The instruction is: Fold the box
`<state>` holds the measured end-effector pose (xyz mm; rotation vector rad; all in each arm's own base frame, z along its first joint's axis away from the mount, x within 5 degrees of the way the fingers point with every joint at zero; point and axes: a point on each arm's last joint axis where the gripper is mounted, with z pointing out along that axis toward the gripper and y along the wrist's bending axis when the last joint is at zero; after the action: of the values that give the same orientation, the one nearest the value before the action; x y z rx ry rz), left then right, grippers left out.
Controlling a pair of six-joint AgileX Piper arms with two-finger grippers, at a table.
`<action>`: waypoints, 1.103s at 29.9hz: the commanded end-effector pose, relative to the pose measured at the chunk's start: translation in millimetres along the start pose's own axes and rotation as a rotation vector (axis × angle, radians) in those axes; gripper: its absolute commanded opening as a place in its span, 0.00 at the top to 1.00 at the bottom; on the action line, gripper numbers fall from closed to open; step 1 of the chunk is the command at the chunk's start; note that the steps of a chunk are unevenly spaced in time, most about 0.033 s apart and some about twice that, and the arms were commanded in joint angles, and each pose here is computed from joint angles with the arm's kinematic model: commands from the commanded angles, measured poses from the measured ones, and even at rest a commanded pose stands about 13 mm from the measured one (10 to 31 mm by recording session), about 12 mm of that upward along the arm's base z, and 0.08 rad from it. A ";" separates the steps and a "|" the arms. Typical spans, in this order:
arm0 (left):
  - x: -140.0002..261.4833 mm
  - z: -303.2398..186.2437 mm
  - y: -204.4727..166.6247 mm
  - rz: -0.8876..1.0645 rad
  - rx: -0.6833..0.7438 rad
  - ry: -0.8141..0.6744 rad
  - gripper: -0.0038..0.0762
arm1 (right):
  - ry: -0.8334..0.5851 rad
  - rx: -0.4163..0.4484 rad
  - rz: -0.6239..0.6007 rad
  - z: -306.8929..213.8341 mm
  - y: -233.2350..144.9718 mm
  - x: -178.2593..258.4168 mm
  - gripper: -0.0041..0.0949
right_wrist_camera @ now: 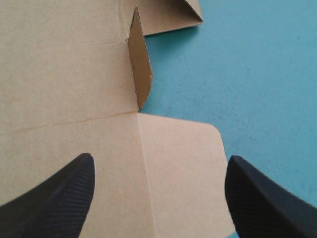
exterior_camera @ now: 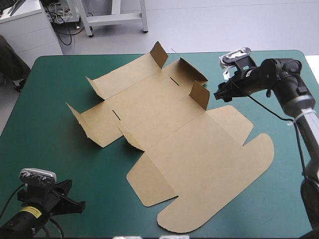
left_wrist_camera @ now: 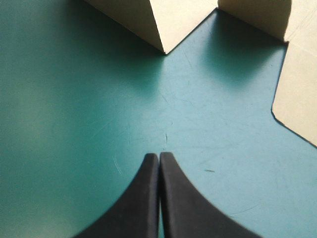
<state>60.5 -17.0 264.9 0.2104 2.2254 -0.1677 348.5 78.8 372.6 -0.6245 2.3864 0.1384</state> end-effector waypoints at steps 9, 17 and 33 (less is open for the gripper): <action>-12.1 -2.7 0.1 -0.009 -0.001 -0.069 0.99 | -0.009 -0.131 -0.059 42.8 -10.4 -51.1 0.28; -12.1 -2.7 0.1 -0.014 -0.001 -0.069 0.99 | 0.032 -0.178 -0.087 79.8 -8.0 -64.6 0.28; -12.1 -2.7 0.1 -0.014 -0.001 -0.069 0.99 | 0.109 -0.184 -0.136 140.5 5.7 -61.4 0.33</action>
<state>60.5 -17.0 264.9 0.2114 2.2253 -0.1672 473.1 146.5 260.7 -0.9202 2.5668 0.2966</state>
